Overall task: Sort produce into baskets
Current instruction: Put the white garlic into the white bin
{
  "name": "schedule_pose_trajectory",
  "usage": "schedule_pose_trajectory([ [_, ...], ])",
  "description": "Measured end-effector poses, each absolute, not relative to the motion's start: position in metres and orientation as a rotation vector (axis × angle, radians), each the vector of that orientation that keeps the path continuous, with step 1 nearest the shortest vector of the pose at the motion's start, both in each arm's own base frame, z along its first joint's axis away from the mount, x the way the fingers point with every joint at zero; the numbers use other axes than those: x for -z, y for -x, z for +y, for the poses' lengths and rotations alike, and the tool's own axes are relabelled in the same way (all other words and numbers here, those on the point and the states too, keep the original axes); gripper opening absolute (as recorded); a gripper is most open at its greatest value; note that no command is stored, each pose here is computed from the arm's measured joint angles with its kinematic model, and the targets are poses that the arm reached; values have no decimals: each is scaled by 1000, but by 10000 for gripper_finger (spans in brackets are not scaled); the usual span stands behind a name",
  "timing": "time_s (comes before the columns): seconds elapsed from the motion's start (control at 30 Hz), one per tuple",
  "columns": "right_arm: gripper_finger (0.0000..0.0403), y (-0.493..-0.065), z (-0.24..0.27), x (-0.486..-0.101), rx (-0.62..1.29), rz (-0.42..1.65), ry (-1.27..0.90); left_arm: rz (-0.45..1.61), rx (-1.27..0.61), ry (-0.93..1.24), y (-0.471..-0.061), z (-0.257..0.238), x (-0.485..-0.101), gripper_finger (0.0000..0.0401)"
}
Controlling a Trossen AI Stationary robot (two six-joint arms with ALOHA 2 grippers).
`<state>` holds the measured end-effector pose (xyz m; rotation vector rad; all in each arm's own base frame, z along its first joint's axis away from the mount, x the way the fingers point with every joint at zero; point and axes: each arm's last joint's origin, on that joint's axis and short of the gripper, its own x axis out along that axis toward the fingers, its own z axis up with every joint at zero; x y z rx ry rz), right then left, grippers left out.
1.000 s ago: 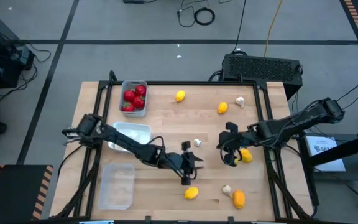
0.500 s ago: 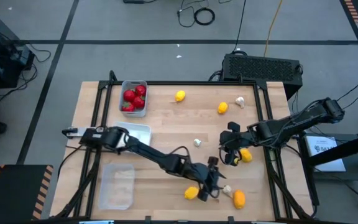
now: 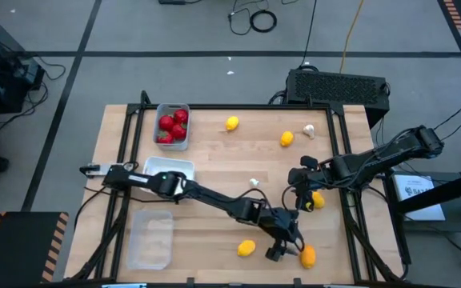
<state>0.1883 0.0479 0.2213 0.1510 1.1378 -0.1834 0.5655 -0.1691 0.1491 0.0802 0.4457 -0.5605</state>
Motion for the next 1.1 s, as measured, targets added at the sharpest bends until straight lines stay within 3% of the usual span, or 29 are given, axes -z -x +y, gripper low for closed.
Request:
schedule_pose_trajectory([
  [0.4, 182, -188, 48, -221, 148, 1140, -88, 531, 531, -145, -568, -161, -131, 286],
  [1.1, 183, -193, 49, -223, 135, 1095, -97, 549, 585, -115, -570, -158, -113, 285],
])
